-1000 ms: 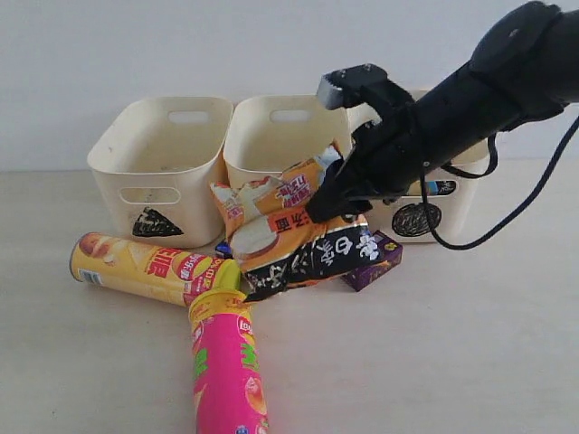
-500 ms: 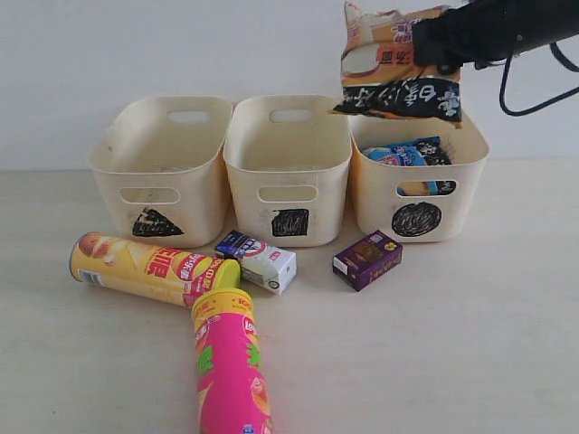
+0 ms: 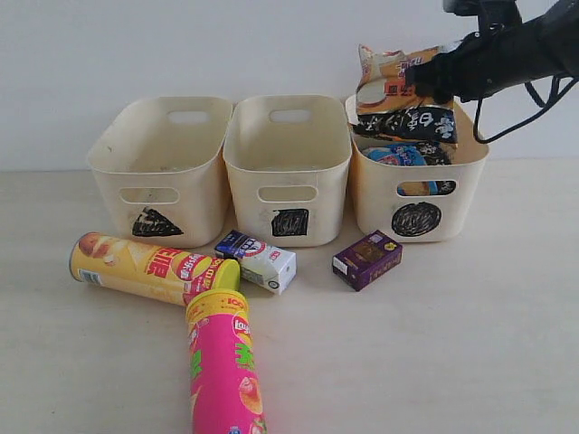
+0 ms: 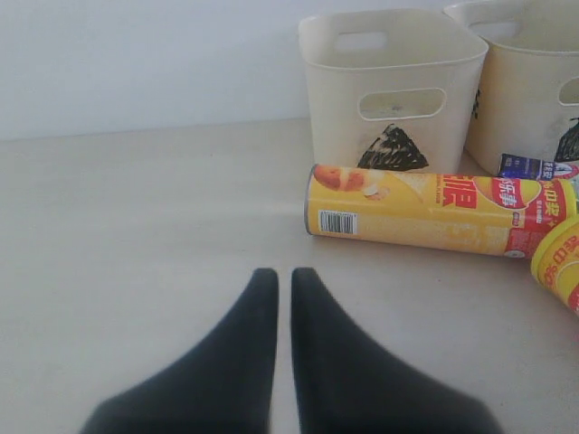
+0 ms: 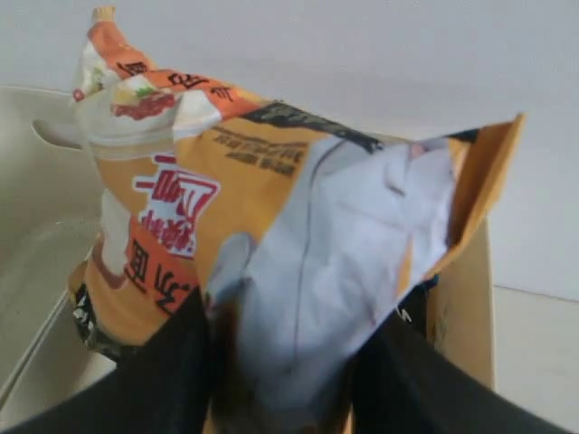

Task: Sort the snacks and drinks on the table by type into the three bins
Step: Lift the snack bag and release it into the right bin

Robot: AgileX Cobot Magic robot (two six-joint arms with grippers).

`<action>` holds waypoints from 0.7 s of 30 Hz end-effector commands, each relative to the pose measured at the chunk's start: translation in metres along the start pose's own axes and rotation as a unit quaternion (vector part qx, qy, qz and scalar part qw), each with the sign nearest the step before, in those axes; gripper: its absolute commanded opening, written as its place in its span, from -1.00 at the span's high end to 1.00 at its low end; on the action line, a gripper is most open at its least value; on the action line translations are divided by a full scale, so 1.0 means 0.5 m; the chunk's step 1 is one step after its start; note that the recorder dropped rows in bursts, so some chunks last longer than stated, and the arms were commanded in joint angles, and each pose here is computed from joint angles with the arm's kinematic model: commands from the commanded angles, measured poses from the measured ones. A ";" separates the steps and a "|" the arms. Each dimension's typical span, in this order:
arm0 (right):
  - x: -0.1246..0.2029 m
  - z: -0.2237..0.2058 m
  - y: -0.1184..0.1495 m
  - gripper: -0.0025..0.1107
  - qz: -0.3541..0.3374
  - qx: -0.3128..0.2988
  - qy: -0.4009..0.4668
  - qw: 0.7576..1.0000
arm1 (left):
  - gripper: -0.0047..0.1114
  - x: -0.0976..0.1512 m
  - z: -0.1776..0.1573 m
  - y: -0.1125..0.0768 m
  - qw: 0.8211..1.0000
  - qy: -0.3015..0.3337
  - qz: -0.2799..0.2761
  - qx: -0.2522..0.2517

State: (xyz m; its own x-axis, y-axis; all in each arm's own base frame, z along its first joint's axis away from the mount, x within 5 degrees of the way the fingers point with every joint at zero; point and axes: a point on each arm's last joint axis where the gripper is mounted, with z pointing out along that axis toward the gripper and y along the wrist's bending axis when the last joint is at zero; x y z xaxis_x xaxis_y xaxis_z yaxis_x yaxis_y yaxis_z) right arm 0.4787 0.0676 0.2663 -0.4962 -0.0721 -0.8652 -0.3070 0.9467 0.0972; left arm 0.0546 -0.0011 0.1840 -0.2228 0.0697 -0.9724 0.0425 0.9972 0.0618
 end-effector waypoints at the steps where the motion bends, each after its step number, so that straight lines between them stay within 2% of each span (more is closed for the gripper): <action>1: -0.014 -0.008 -0.004 0.44 -0.001 0.005 -0.013 1.000 | 0.84 -0.005 -0.001 0.000 1.000 -0.010 -0.004 -0.001; 5: -0.013 -0.008 -0.003 -0.04 -0.002 0.002 -0.010 1.000 | 0.84 -0.005 -0.001 0.000 1.000 -0.010 -0.004 -0.001; 9: -0.014 -0.008 -0.005 -0.39 -0.002 0.005 -0.013 1.000 | 0.84 -0.005 -0.001 0.000 1.000 -0.010 -0.004 -0.001; 11: -0.016 -0.008 -0.006 -0.46 -0.002 0.008 -0.016 1.000 | 0.84 -0.005 -0.001 0.000 1.000 -0.010 -0.004 -0.001; 16: -0.024 -0.017 -0.003 -0.45 -0.005 0.008 -0.022 1.000 | 0.84 -0.005 -0.001 0.000 1.000 -0.010 -0.004 -0.001; 21: -0.055 -0.063 0.013 -0.45 -0.024 -0.009 -0.027 0.999 | 0.84 -0.005 -0.001 0.000 1.000 -0.010 -0.004 -0.001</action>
State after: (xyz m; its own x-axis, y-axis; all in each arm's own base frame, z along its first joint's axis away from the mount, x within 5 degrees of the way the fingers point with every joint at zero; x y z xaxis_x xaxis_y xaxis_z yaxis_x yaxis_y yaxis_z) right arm 0.4739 0.0676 0.2838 -0.4678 -0.0730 -0.8808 -0.3172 0.9441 0.0902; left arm 0.0546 -0.0011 0.1840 -0.2228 0.0697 -0.9724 0.0425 0.9972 0.0618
